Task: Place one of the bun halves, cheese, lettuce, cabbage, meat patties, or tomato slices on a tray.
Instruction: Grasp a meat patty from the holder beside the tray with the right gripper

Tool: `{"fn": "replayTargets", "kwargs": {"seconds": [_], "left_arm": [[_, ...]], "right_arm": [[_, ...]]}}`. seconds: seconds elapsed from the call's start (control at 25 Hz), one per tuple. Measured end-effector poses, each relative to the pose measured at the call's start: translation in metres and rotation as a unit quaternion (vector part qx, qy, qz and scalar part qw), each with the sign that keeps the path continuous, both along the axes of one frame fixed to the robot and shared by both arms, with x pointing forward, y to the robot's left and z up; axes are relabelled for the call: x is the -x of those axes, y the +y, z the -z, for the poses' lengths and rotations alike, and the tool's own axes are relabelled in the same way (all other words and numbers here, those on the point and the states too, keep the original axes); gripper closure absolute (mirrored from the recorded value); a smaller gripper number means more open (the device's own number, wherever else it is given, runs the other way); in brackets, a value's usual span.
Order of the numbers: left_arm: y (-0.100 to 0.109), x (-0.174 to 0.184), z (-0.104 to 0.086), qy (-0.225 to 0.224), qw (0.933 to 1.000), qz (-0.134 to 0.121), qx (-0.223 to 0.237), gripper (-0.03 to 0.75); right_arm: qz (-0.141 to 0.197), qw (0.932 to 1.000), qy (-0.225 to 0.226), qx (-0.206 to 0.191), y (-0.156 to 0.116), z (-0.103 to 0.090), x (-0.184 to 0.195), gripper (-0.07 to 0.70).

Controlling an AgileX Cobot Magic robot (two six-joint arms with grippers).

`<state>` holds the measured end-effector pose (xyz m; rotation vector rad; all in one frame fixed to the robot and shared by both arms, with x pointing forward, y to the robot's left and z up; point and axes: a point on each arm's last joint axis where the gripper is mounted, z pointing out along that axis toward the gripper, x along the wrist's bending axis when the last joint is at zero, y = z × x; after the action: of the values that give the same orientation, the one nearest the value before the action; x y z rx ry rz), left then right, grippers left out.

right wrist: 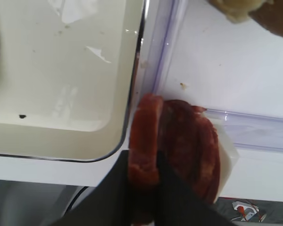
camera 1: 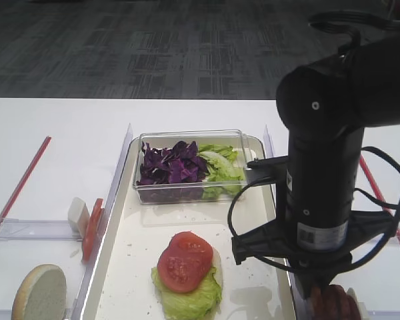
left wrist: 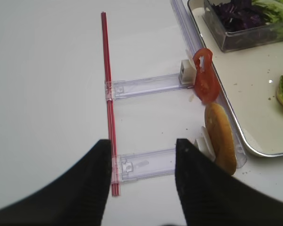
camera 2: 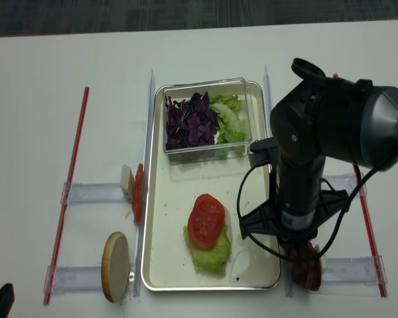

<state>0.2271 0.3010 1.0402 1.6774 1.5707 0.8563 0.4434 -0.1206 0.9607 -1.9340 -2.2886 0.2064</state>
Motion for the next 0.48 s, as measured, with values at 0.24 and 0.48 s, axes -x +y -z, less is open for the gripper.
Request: {"fn": "replayTargets", "kwargs": {"seconds": [0.24, 0.48], "left_arm": [[0.0, 0.0, 0.0, 0.0, 1.0, 0.0, 0.0, 0.422], [0.0, 0.0, 0.0, 0.0, 1.0, 0.0, 0.0, 0.422]], "right_arm": [[-0.006, 1.0, 0.005, -0.001, 0.004, -0.012, -0.004, 0.513], [-0.007, 0.9999, -0.004, -0.01, 0.008, -0.019, -0.008, 0.513]]}}
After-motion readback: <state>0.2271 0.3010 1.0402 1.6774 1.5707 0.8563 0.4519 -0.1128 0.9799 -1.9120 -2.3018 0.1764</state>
